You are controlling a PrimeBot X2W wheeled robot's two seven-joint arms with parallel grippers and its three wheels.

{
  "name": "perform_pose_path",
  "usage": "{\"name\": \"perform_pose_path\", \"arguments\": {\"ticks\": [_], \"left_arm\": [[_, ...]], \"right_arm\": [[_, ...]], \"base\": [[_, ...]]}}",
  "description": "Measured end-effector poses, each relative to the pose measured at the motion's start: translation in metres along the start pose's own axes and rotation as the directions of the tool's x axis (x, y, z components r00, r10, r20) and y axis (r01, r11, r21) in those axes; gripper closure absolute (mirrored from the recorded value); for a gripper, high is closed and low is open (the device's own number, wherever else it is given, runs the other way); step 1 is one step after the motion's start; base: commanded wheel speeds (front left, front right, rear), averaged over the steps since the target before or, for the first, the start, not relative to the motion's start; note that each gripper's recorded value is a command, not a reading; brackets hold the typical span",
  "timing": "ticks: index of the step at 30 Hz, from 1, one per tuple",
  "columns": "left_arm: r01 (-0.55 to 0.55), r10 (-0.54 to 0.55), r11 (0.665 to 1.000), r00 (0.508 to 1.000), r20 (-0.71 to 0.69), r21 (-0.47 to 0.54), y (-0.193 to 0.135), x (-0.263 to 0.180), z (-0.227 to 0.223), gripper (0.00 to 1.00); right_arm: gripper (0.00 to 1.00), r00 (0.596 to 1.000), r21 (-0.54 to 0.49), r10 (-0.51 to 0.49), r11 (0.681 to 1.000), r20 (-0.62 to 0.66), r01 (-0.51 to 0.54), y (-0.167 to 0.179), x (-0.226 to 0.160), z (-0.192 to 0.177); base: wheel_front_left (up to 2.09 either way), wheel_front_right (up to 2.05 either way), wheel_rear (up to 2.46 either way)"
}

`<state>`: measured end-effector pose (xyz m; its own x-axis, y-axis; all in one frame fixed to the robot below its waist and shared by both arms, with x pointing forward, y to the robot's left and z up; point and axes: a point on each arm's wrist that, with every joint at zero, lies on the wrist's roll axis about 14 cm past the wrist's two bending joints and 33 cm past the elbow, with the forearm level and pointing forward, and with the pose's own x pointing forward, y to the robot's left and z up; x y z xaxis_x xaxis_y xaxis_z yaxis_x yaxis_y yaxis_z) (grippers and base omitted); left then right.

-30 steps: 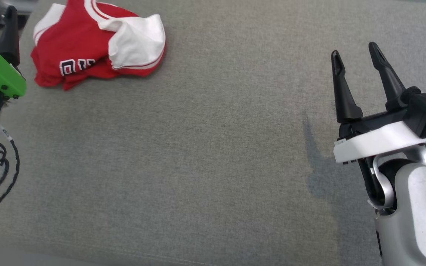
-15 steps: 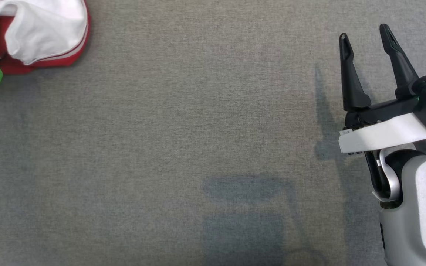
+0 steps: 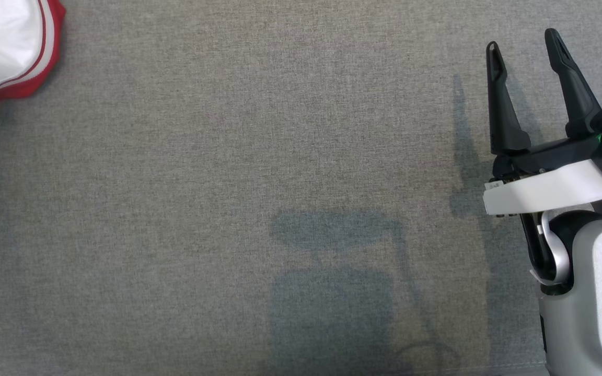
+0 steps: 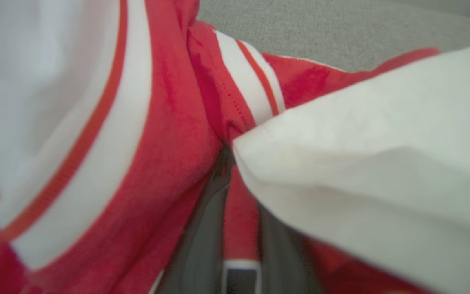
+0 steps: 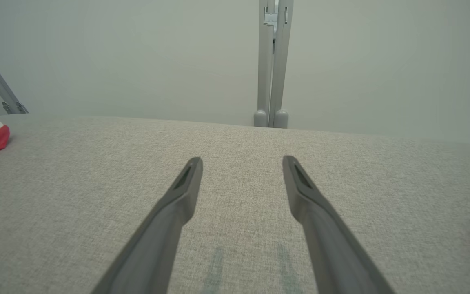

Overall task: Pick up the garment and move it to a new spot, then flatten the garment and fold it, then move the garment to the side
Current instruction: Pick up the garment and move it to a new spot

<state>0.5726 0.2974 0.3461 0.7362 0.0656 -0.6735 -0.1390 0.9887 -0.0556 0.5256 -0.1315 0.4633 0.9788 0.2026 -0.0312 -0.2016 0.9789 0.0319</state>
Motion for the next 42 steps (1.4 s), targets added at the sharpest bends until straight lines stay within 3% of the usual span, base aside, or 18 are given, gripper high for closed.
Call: {"name": "perform_pose_path", "arguments": {"ticks": [10, 23, 34, 42], "left_arm": [[-0.007, 0.003, 0.999, 0.993, 0.115, 0.039, 0.008, -0.021, 0.028, 1.00], [0.049, -0.088, 0.991, 0.936, 0.341, 0.121, -0.003, -0.091, 0.111, 1.00], [0.140, -0.252, 0.961, 0.799, 0.546, 0.239, -0.040, -0.195, 0.185, 1.00], [0.245, -0.432, 0.896, 0.680, 0.593, 0.371, -0.086, -0.276, 0.200, 1.00]], "right_arm": [[0.00, 0.999, 0.004, -0.001, 1.000, 0.041, 0.000, 0.001, -0.004, 0.018], [0.00, 0.995, 0.017, -0.003, 1.000, 0.104, 0.001, 0.006, -0.026, 0.054], [0.00, 0.985, 0.032, -0.025, 0.999, 0.170, 0.019, 0.005, -0.065, 0.091], [0.00, 0.975, 0.023, -0.053, 0.999, 0.216, 0.049, 0.000, -0.100, 0.117]], "base": [[0.00, 0.00, 0.00], [0.00, 0.00, 0.00], [0.00, 0.00, 0.00], [0.00, 0.00, 0.00]]}}
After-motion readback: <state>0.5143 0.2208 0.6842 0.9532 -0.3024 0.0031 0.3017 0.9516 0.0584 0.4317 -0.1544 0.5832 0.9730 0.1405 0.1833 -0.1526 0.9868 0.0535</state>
